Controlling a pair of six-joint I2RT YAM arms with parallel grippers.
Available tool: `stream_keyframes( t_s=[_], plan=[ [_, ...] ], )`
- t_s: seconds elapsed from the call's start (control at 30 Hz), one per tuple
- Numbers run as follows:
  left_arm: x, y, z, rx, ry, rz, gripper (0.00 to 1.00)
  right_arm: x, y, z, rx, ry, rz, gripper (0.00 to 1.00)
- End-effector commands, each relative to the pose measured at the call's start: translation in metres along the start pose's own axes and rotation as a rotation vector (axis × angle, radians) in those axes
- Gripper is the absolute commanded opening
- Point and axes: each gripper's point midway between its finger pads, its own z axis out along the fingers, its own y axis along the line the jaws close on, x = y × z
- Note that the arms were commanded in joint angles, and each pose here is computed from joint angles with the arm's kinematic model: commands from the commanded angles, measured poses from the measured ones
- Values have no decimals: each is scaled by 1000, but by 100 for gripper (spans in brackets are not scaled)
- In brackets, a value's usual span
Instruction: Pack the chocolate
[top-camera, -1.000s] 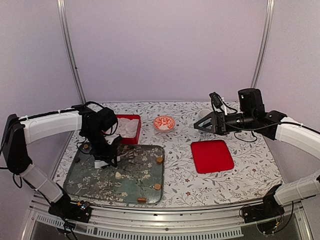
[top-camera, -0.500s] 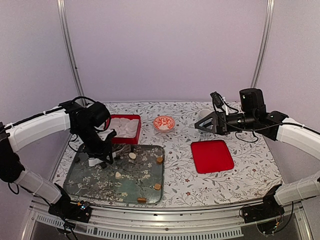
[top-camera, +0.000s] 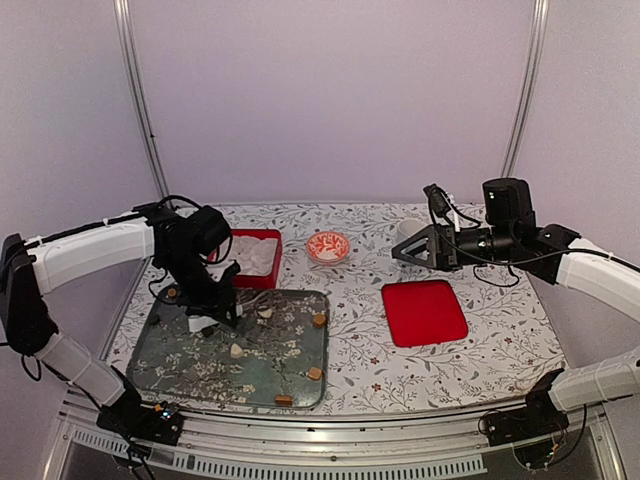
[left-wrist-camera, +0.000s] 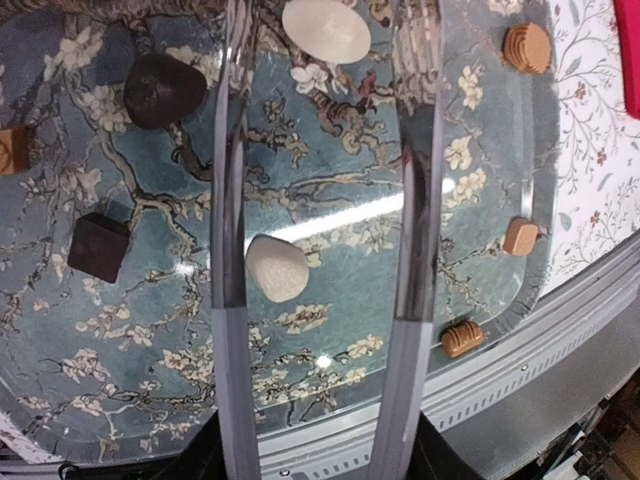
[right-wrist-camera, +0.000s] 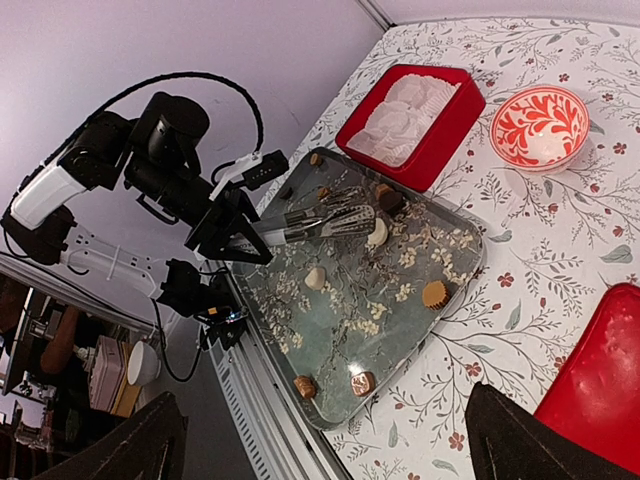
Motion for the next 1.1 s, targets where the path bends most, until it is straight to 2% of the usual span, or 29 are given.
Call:
stream_keyframes(
  t_s=[0.0, 0.37, 0.67, 1.07],
  plan=[
    [-5, -7, 11, 13, -2, 20, 44, 0, 1, -5, 2, -11, -2, 99],
    [-2, -7, 28, -64, 46, 65, 43, 3, 0, -7, 9, -13, 4, 99],
    [-7, -7, 28, -129, 41, 97, 37, 4, -1, -7, 16, -14, 10, 99],
    [-2, -9, 1, -126, 2, 103, 31, 4, 0, -10, 17, -19, 10, 99]
  ],
)
